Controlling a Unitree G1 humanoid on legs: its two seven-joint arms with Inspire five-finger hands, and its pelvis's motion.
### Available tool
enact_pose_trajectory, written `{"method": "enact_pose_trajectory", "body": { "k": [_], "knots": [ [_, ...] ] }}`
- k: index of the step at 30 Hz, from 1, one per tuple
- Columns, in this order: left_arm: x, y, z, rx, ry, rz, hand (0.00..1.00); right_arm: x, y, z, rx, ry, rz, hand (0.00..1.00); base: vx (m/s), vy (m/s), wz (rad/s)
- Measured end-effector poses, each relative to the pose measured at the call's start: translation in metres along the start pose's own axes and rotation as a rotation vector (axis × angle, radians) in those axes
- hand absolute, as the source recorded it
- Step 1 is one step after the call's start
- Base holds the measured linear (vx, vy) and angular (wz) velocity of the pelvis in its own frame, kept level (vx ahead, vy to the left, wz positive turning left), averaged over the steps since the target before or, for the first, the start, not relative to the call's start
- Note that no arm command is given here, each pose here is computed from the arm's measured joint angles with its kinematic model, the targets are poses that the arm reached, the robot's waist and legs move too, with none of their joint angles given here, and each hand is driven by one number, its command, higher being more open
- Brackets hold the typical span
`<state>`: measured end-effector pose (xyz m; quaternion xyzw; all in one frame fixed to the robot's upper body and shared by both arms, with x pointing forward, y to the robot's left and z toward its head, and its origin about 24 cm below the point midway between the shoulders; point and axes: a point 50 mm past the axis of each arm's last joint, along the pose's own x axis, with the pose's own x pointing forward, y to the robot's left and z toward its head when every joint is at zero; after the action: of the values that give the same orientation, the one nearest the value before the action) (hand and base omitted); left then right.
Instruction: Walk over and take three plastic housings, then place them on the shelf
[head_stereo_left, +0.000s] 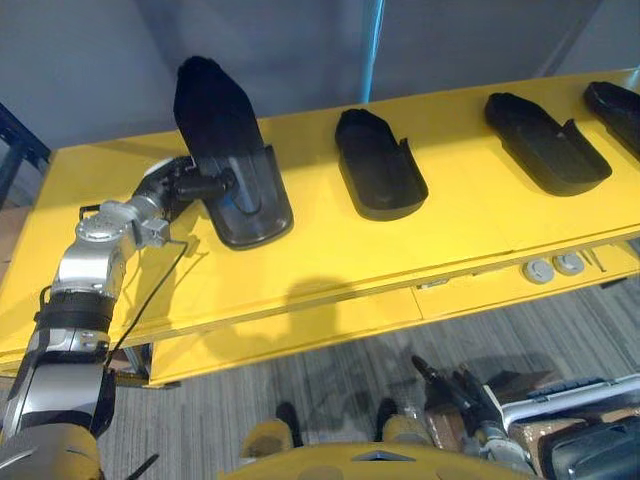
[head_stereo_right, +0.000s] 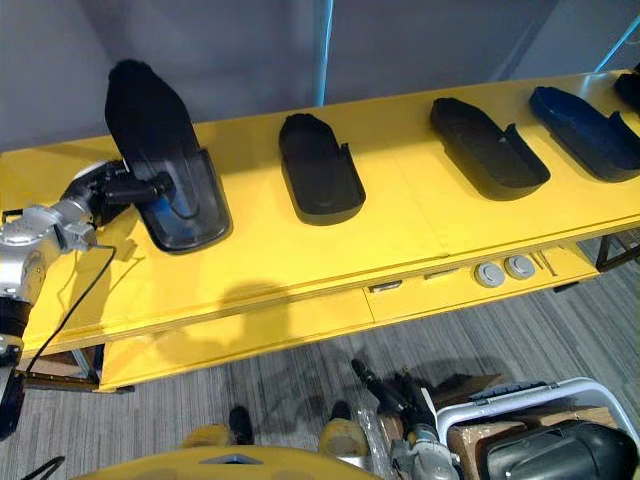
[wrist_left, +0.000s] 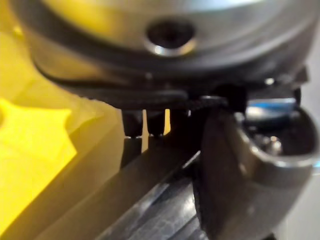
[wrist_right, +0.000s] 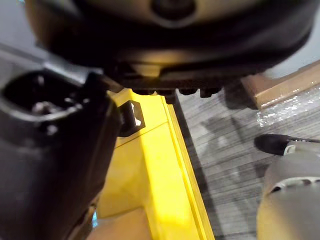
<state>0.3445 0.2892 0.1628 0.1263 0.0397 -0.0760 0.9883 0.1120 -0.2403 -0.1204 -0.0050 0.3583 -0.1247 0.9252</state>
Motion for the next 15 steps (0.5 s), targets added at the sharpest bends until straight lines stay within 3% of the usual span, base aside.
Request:
{"method": "enact_pose_trajectory", "body": {
  "k": [1, 2, 15],
  "knots": [
    [0.001, 0.001, 0.004, 0.000, -0.011, 0.004, 0.00, 0.001, 0.000, 0.003, 0.003, -0.009, 0.000, 1.00, -0.02, -0.002, -0.03],
    [0.001, 0.002, 0.008, -0.001, -0.027, 0.012, 1.00, 0.003, 0.000, 0.005, 0.012, -0.018, -0.002, 1.00, 0.01, -0.003, -0.05],
    [0.004, 0.008, 0.017, 0.051, -0.029, 0.068, 1.00, 0.008, -0.004, 0.021, 0.016, -0.071, -0.024, 1.00, 0.00, 0.001, -0.01]
  ]
}}
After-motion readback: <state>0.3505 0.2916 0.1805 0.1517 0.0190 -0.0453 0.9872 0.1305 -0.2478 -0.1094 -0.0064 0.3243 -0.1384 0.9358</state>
